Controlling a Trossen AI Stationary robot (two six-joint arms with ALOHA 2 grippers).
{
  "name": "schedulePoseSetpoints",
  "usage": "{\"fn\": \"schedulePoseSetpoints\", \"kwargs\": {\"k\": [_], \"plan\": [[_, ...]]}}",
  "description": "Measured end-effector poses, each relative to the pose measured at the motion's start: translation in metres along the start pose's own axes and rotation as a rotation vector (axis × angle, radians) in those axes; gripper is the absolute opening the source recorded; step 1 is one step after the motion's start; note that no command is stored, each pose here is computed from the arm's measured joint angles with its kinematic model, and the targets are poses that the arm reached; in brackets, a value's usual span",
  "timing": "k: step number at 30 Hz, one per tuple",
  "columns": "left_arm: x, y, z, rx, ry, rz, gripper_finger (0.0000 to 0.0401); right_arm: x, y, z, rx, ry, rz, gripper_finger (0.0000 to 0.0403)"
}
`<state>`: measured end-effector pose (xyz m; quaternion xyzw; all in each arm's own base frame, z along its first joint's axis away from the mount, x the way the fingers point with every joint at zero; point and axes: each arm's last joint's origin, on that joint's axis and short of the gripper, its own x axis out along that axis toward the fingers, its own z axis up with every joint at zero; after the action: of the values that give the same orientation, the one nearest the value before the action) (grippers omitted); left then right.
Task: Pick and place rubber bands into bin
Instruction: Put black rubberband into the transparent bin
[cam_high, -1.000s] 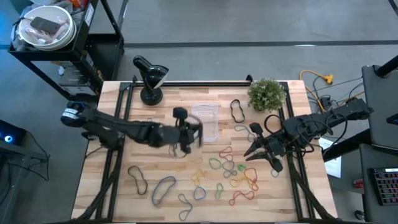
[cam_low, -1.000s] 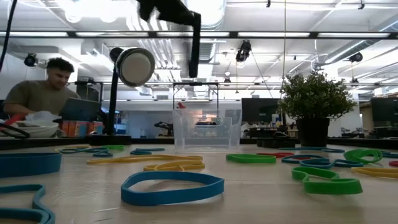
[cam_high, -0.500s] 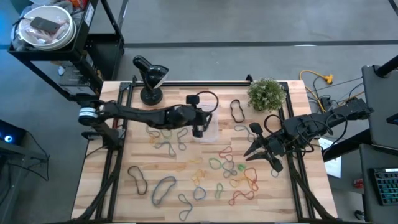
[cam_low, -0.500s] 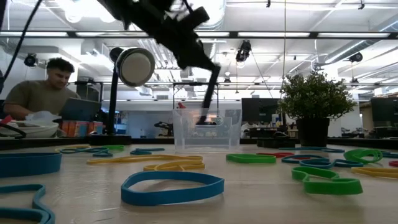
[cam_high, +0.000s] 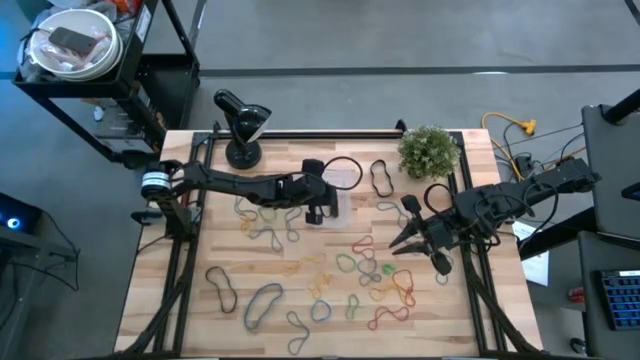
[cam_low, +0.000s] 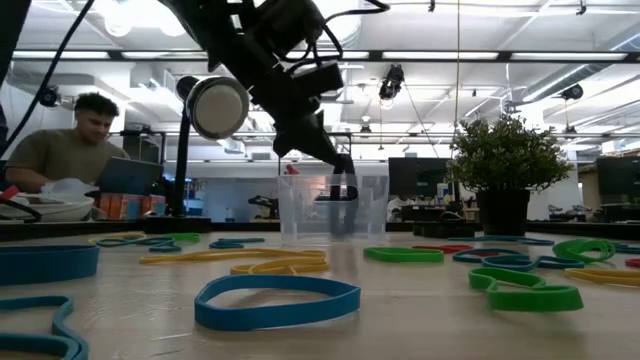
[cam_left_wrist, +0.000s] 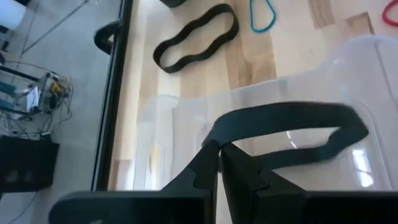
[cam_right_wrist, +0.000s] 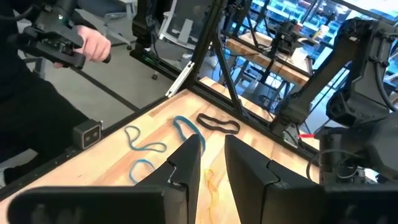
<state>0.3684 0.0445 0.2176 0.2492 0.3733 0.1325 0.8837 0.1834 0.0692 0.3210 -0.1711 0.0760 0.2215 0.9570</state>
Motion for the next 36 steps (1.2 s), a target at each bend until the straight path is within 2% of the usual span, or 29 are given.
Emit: {"fn": "schedulePoseSetpoints", "kwargs": {"k": [6, 10, 12, 15, 17, 19, 26, 28, 32, 36], "plan": [[-0.002, 0.001, 0.001, -0.003, -0.008, 0.001, 0.0054, 0.001, -0.001, -0.001, 0.019, 0.019, -0.025, 0.0068], [-0.002, 0.001, 0.001, -0.003, -0.007, 0.001, 0.0090, 0.001, -0.001, -0.007, 0.054, 0.090, -0.095, 0.0068], [-0.004, 0.001, 0.002, -0.002, -0.006, 0.010, 0.0103, 0.000, -0.002, -0.012, 0.088, 0.164, -0.169, 0.0068], [-0.013, 0.000, 0.005, 0.003, -0.012, 0.003, 0.0114, -0.003, -0.004, -0.024, 0.149, 0.314, -0.345, 0.0068], [-0.024, -0.001, 0.008, -0.009, -0.018, -0.009, 0.0115, -0.004, -0.005, -0.033, 0.181, 0.413, -0.457, 0.0068], [-0.037, -0.002, 0.012, -0.028, -0.035, -0.017, 0.0116, -0.004, -0.004, -0.040, 0.202, 0.485, -0.522, 0.0068], [-0.095, -0.009, 0.020, -0.120, -0.082, -0.087, 0.0116, 0.023, -0.007, -0.064, 0.204, 0.640, -0.557, 0.0068], [-0.113, -0.014, 0.018, -0.141, -0.095, -0.115, 0.0116, 0.032, -0.011, -0.074, 0.218, 0.694, -0.612, 0.0068], [-0.145, -0.025, 0.012, -0.184, -0.137, -0.174, 0.0116, 0.044, -0.030, -0.091, 0.361, 0.758, -0.760, 0.0068], [-0.170, -0.033, 0.006, -0.201, -0.209, -0.219, 0.0116, 0.049, -0.052, -0.097, 0.522, 0.789, -0.881, 0.0068]]}}
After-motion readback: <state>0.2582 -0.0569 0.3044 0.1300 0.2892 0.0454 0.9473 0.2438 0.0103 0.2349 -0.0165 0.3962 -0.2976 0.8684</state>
